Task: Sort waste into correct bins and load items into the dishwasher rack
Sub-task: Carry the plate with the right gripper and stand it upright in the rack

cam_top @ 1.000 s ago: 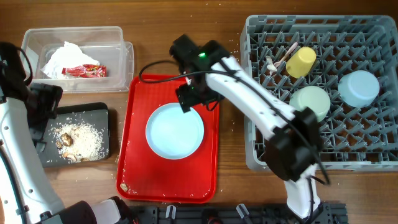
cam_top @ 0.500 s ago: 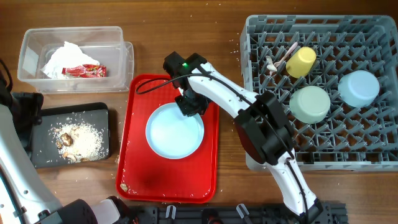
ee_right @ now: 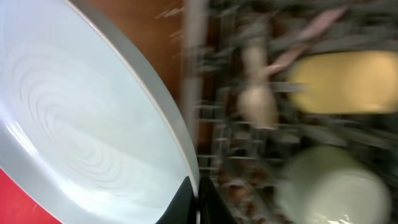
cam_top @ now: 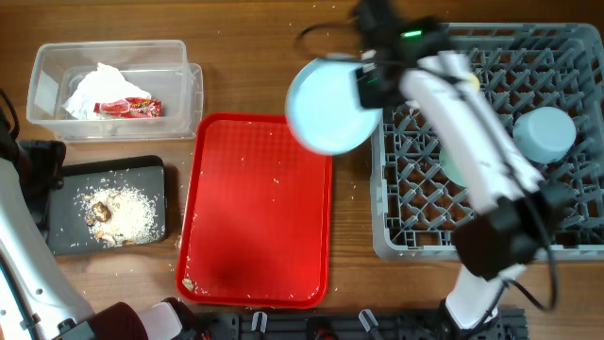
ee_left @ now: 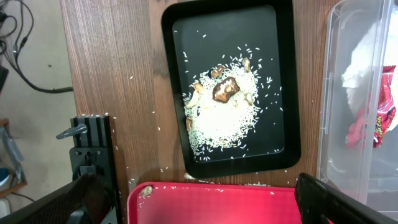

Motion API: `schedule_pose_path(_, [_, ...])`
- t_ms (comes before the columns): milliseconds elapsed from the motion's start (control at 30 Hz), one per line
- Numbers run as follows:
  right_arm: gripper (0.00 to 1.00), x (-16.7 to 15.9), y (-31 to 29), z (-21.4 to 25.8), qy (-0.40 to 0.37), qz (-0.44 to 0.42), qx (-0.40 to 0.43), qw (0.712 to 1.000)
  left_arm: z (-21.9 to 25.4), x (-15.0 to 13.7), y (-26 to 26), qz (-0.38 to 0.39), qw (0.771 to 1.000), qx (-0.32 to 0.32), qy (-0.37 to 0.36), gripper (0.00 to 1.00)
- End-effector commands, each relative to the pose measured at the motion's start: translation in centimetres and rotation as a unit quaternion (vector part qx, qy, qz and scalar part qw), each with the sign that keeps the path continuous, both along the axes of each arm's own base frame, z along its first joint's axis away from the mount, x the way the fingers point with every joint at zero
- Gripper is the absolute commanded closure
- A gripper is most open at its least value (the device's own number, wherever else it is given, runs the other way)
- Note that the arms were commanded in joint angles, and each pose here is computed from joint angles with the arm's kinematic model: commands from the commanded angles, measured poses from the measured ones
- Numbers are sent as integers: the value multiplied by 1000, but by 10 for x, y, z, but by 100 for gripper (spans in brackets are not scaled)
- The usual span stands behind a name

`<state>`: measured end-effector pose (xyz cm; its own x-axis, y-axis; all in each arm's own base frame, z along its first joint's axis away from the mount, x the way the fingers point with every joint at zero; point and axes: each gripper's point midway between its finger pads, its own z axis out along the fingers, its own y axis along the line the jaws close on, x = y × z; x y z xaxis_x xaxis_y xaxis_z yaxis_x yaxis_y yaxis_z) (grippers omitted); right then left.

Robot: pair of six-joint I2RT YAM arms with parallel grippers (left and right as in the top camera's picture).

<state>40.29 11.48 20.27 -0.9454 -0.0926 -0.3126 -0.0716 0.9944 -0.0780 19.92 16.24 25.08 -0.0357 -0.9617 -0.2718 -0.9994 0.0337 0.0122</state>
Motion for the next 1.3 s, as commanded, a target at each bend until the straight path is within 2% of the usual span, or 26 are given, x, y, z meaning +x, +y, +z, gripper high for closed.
schedule_pose_path(0, [96,5,-75,45,-65,-90,-43,993,4,-3,4,3,1000,13,1,0])
schedule_pose_path(100, [96,3,-158,64,-110,-242,-125,956,4,-3,4,2,1000,13,1,0])
schedule_pose_path(200, [96,-1,-203,77,-149,-340,-163,914,4,-3,4,2,1000,13,1,0])
schedule_pose_path(400, [96,9,-264,116,-254,-431,-244,831,4,-3,4,2,1000,13,1,0])
schedule_pose_path(500, [96,10,-288,110,-261,-458,-249,813,4,-3,4,2,1000,13,1,0])
schedule_pose_path(633, [96,9,-323,70,-230,-485,-276,797,4,-3,4,2,1000,13,1,0])
schedule_pose_path(700, [96,14,-336,58,-226,-485,-285,795,4,-3,4,2,1000,13,1,0])
schedule_pose_path(833, [96,31,-341,20,-207,-464,-292,810,4,-3,4,2,1000,13,1,0])
schedule_pose_path(1000, [96,53,-330,-19,-177,-422,-250,853,4,-3,4,2,1000,13,1,0])
schedule_pose_path(1067, [96,58,-326,-24,-171,-409,-236,865,4,-3,4,2,1000,13,1,0])
schedule_pose_path(1200, [92,54,-324,-24,-161,-406,-237,868,4,-3,4,2,1000,13,1,0])
schedule_pose_path(1233, [75,51,-321,-22,-159,-404,-231,871,4,-3,4,2,1000,13,1,0])
schedule_pose_path(1267, [0,51,-317,-15,-164,-399,-214,876,4,-3,4,2,1000,13,1,0])
